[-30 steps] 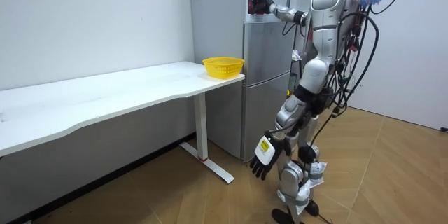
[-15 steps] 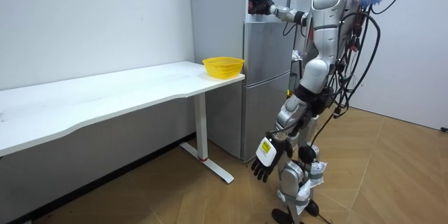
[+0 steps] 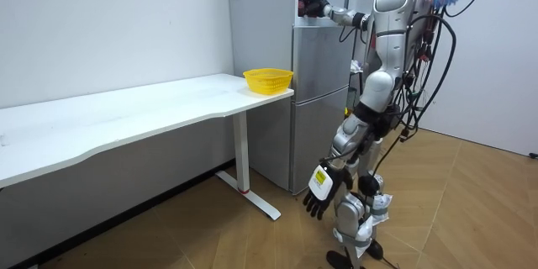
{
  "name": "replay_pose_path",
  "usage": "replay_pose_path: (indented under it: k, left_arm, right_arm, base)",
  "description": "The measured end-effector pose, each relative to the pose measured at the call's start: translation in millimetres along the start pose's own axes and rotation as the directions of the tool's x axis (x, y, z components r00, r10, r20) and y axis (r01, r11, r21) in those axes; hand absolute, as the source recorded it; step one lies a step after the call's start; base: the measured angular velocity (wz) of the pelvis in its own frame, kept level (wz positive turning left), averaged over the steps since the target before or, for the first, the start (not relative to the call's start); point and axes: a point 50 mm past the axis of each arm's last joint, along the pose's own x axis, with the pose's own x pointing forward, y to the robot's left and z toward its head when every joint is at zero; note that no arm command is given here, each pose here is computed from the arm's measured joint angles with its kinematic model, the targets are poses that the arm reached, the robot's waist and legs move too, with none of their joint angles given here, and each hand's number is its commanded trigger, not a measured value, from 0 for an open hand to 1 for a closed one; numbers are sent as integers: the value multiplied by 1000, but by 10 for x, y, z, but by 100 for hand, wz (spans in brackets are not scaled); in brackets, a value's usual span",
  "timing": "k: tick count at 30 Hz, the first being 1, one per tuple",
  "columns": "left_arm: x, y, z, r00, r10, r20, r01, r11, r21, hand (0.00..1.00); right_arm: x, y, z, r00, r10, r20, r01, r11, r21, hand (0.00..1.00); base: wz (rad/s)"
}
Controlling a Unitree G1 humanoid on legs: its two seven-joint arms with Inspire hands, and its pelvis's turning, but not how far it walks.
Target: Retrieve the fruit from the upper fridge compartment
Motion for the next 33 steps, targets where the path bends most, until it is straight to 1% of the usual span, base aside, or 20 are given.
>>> replay_pose_path:
  k: [9,14,17,20,25,29,33]
  left_arm:
    - [1,39,-12,1000,15,-8,-15,1000,4,0]
    - [4,45,12,1000,17,-1,-17,1000,9,0]
    - [8,49,50,1000,18,14,-19,1000,8,0]
    - [6,50,48,1000,25,19,-25,1000,8,0]
    - [3,46,87,998,57,41,-58,998,2,0]
    - [1,11,103,997,64,51,-64,998,-1,0]
    - [1,9,113,996,66,58,-66,998,-2,0]
  right_arm:
    - [2,61,73,1000,20,24,-20,1000,-18,100]
    - [-46,111,128,998,25,61,-24,999,-23,100]
    - [-108,154,181,995,29,100,-27,999,-19,100]
    - [-166,187,228,990,35,136,-29,998,-47,100]
    - [-339,257,264,981,45,187,-36,998,-49,100]
    - [-464,311,365,965,31,259,-10,997,-81,100]
    - [-531,332,424,954,2,298,16,998,-58,100]
  base:
    - [-2]
    - [-4]
    - [-5]
    - [-7]
    - [-1]
    - [-7]
    - [-1]
